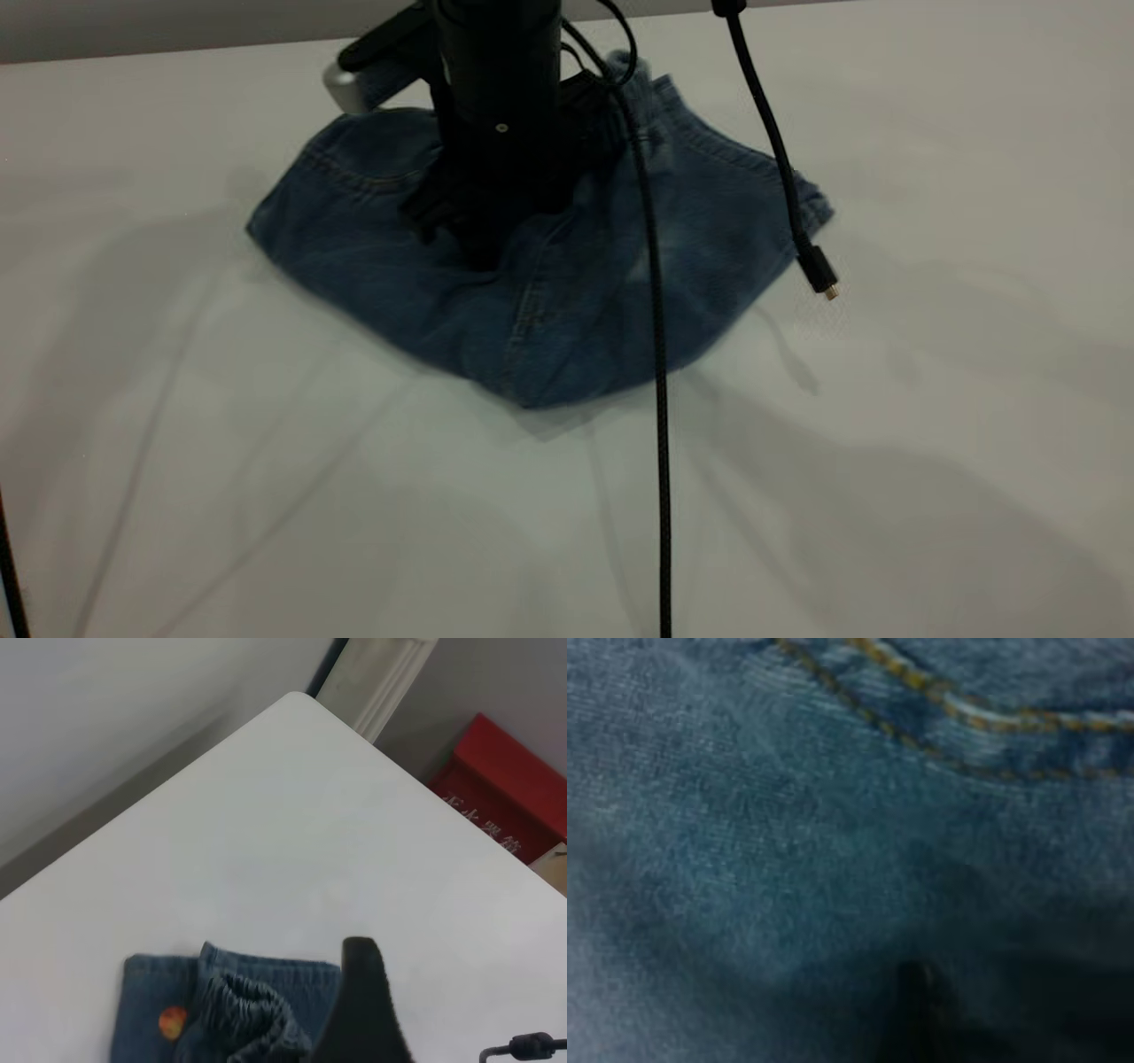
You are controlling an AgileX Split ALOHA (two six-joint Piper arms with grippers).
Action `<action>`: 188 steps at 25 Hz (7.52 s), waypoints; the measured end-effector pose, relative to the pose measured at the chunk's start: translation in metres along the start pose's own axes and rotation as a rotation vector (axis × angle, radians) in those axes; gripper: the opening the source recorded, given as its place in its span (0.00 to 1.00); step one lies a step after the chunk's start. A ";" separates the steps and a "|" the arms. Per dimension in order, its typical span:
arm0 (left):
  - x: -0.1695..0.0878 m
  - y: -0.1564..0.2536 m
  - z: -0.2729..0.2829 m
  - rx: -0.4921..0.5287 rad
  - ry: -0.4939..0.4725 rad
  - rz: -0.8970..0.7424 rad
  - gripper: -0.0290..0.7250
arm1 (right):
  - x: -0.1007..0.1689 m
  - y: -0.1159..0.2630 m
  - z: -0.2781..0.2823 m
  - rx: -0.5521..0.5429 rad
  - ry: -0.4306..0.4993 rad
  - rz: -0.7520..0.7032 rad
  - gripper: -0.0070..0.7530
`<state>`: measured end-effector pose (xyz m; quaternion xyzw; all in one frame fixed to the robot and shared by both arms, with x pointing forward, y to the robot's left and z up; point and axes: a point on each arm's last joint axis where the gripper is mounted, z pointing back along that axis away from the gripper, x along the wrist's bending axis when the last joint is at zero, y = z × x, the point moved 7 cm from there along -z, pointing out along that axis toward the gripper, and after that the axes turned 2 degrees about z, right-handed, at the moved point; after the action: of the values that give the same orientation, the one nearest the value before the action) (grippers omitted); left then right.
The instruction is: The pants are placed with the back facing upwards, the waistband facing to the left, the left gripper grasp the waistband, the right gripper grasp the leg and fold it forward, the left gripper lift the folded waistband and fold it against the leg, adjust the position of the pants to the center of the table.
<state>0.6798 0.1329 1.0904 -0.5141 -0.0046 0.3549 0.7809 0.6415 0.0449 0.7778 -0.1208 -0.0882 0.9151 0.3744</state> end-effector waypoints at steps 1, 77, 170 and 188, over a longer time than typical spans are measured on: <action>0.000 0.000 0.000 0.000 0.000 0.000 0.70 | -0.001 0.002 -0.001 0.014 0.008 -0.004 0.64; -0.017 -0.013 0.011 -0.050 0.032 -0.004 0.70 | -0.005 0.009 0.006 0.233 -0.022 -0.545 0.64; -0.179 0.301 0.222 -0.133 -0.762 0.123 0.68 | -0.022 0.415 0.354 -0.674 0.095 -0.514 0.64; -0.179 0.300 0.222 -0.133 -0.762 0.121 0.68 | -0.047 0.424 0.366 -0.692 0.431 -0.671 0.64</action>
<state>0.2982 0.2766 1.0170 -0.3942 -0.2870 0.5648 0.6658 0.2870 -0.3128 1.0283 -0.3879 -0.3401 0.6167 0.5946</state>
